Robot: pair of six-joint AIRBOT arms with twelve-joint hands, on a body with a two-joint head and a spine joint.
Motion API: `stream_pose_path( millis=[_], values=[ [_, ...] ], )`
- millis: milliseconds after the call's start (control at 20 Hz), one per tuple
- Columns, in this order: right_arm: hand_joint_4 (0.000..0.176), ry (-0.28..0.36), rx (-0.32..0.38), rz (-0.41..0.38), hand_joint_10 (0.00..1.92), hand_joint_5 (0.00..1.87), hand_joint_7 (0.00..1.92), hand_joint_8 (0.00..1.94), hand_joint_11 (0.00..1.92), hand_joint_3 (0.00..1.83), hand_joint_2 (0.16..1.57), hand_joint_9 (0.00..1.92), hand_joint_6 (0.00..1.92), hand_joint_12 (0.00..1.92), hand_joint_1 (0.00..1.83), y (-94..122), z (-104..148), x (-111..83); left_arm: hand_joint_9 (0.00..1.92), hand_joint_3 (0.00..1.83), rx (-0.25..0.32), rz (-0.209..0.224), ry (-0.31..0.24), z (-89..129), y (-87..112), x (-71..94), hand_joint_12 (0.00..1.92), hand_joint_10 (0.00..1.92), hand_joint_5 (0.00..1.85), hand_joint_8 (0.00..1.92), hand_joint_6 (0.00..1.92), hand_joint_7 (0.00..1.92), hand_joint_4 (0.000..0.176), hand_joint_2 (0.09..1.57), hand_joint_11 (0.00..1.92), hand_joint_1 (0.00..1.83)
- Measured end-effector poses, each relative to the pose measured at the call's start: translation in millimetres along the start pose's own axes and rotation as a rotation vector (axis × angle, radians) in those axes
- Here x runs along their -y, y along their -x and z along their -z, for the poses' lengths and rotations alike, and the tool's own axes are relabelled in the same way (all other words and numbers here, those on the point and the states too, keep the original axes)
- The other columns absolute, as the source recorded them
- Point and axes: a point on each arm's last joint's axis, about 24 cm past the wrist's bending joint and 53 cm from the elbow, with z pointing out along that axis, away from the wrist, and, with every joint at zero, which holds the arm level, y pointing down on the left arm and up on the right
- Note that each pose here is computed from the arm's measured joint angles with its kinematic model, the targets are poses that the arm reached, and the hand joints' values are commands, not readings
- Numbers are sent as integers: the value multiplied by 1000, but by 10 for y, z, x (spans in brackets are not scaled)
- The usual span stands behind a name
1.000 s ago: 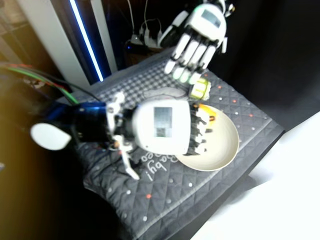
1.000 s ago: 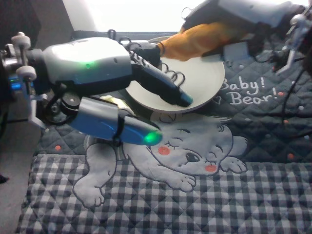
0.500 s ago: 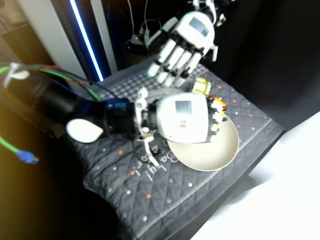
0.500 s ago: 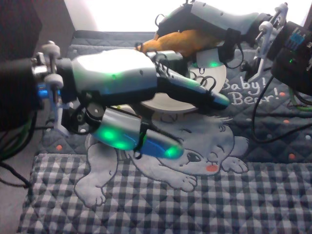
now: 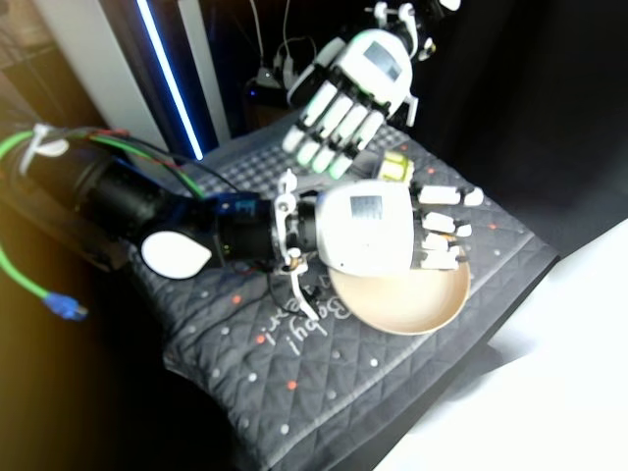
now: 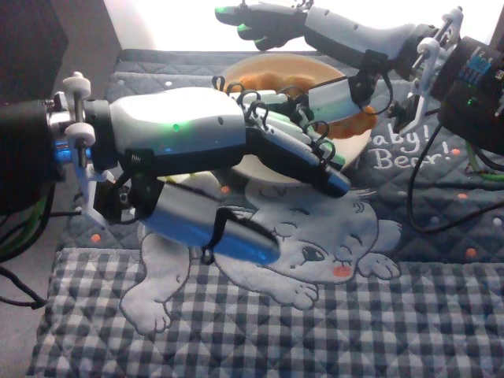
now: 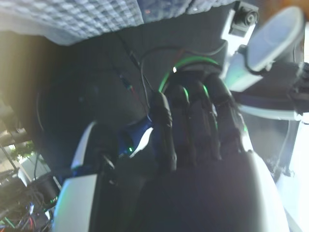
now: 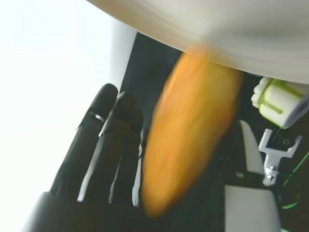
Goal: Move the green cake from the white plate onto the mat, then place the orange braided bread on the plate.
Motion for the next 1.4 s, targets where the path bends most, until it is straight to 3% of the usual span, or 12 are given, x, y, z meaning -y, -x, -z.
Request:
stream_pose_path(
  millis=[150,200,250,350,450,550,650,800,950,1150,1350,1400],
  values=[
    [117,5,-9,-3,0,203,527,2,378,0,860,659,1,802,881,-43,-4,-28,393,6,6,10,4,12,9,-12,920,16,572,7,13,419,0,1149,0,571],
    [120,9,-14,1,0,191,504,0,325,0,864,627,0,827,861,-53,1,-40,308,1,9,11,6,17,18,-16,579,11,616,7,17,366,0,1145,0,888],
    [121,13,-25,8,0,186,492,0,267,1,858,612,0,884,871,-79,9,-57,327,12,11,12,8,37,32,-20,687,18,620,9,10,386,0,1191,0,597],
    [85,19,-48,34,0,192,502,1,244,0,859,609,1,952,896,-101,58,-93,342,8,18,10,23,79,64,-56,752,8,649,1,19,391,0,1219,0,625],
    [143,30,-59,41,1191,204,809,12,994,0,842,973,0,1636,898,-106,103,-146,362,0,27,12,28,106,97,-66,678,14,625,21,23,426,0,1211,0,676],
    [139,53,-62,44,444,152,529,0,680,0,855,728,8,1146,883,-78,178,-247,489,12,47,6,39,161,163,-66,1026,34,506,16,4,530,0,1280,0,345],
    [147,83,-56,44,53,153,457,1,459,0,846,671,1,932,846,-29,240,-351,488,0,62,-7,49,213,231,-76,1034,21,539,15,18,497,0,1137,0,615],
    [127,134,-44,62,3,183,494,4,370,0,831,659,7,935,886,26,311,-518,532,22,90,-43,66,273,366,-89,1379,21,614,10,4,555,0,1266,0,502],
    [113,169,-38,66,0,204,473,0,174,1,848,572,0,940,890,81,402,-647,604,0,113,-54,96,346,443,-128,1105,36,729,25,26,761,0,1230,0,627],
    [86,215,26,100,5,147,401,1,148,17,897,514,0,932,909,333,611,-871,573,4,174,-97,133,479,632,-163,1091,3,667,0,1,657,0,1353,3,184],
    [66,238,31,91,0,130,338,0,123,8,898,438,0,913,841,326,641,-960,556,20,227,-98,180,652,777,-248,1025,2,705,0,2,661,0,1355,86,373],
    [36,249,29,90,0,159,297,0,56,3,920,329,1,824,808,319,662,-1004,491,0,232,-107,195,692,791,-277,857,0,653,0,0,586,0,1178,93,607]
  ],
)
